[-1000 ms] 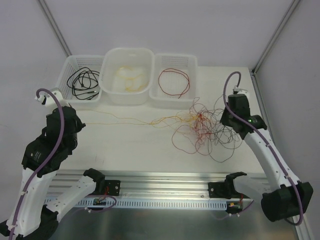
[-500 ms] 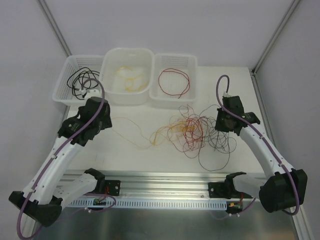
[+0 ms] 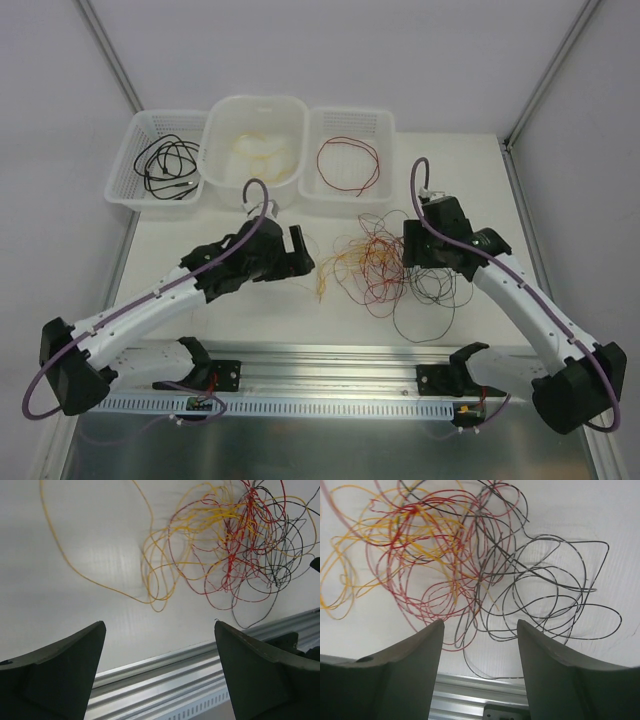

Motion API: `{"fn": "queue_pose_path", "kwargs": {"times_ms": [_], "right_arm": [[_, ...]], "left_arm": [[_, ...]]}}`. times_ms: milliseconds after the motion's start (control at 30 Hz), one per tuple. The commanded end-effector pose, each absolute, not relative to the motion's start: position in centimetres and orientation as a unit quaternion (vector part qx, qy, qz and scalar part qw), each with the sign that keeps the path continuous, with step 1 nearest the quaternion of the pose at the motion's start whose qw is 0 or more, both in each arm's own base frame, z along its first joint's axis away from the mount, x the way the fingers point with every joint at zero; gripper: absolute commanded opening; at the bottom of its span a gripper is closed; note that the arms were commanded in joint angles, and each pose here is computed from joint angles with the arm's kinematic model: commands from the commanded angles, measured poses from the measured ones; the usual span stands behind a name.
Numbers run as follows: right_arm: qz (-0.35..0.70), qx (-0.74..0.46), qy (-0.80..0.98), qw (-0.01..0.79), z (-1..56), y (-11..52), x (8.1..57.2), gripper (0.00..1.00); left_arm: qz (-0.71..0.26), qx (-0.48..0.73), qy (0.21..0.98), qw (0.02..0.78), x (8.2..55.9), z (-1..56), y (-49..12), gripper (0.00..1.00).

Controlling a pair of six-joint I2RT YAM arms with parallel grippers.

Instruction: Untangle the cables

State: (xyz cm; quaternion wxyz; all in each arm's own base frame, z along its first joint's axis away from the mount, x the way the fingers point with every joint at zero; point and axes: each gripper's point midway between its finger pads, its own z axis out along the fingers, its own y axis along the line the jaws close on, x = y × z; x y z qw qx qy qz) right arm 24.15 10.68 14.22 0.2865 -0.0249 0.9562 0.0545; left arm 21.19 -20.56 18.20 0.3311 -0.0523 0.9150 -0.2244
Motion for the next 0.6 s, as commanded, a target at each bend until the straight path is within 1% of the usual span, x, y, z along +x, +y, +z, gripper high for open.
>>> {"fn": "queue_pose_path", "kwargs": {"times_ms": [0, 33, 67, 133, 167, 233, 267, 300, 367, 400, 567], "right_arm": [[0.068, -0.043, 0.938, 0.338, 18.0, 11.5, 23.8, 0.64], [0.069, -0.040, 0.936, 0.344, 18.2, 11.5, 23.6, 0.64], [0.073, -0.040, 0.932, 0.353, 18.7, 11.6, 23.4, 0.64], [0.084, -0.039, 0.927, 0.364, 19.1, 11.9, 23.0, 0.65], [0.091, -0.034, 0.924, 0.370, 19.3, 11.9, 22.7, 0.68], [0.098, -0.032, 0.921, 0.375, 19.5, 12.0, 22.4, 0.71], [0.106, -0.033, 0.920, 0.376, 19.6, 12.2, 22.2, 0.74], [0.112, -0.033, 0.918, 0.380, 19.9, 12.2, 21.9, 0.76], [0.125, -0.038, 0.915, 0.381, 20.0, 12.5, 21.5, 0.78], [0.131, -0.038, 0.913, 0.384, 20.3, 12.5, 21.2, 0.78], [0.150, -0.043, 0.906, 0.394, 20.9, 12.6, 20.5, 0.80]], "left_arm": [[-0.299, -0.110, 0.890, 0.325, 21.7, 18.0, -26.7, 0.89], [-0.301, -0.115, 0.890, 0.322, 21.6, 17.5, -27.7, 0.87], [-0.291, -0.127, 0.894, 0.315, 21.6, 16.1, -29.0, 0.80], [-0.299, -0.134, 0.890, 0.319, 22.2, 16.2, -31.2, 0.75], [-0.275, -0.131, 0.900, 0.311, 22.5, 14.1, -32.1, 0.69], [-0.275, -0.129, 0.900, 0.313, 22.8, 14.3, -34.4, 0.61], [-0.254, -0.126, 0.909, 0.305, 22.9, 12.3, -35.1, 0.57], [-0.256, -0.131, 0.907, 0.307, 23.1, 12.4, -36.1, 0.49], [-0.237, -0.133, 0.916, 0.296, 23.2, 10.2, -37.0, 0.44], [-0.233, -0.135, 0.917, 0.293, 23.3, 9.8, -37.3, 0.40], [-0.214, -0.129, 0.926, 0.282, 23.6, 7.3, -39.0, 0.38]]}}
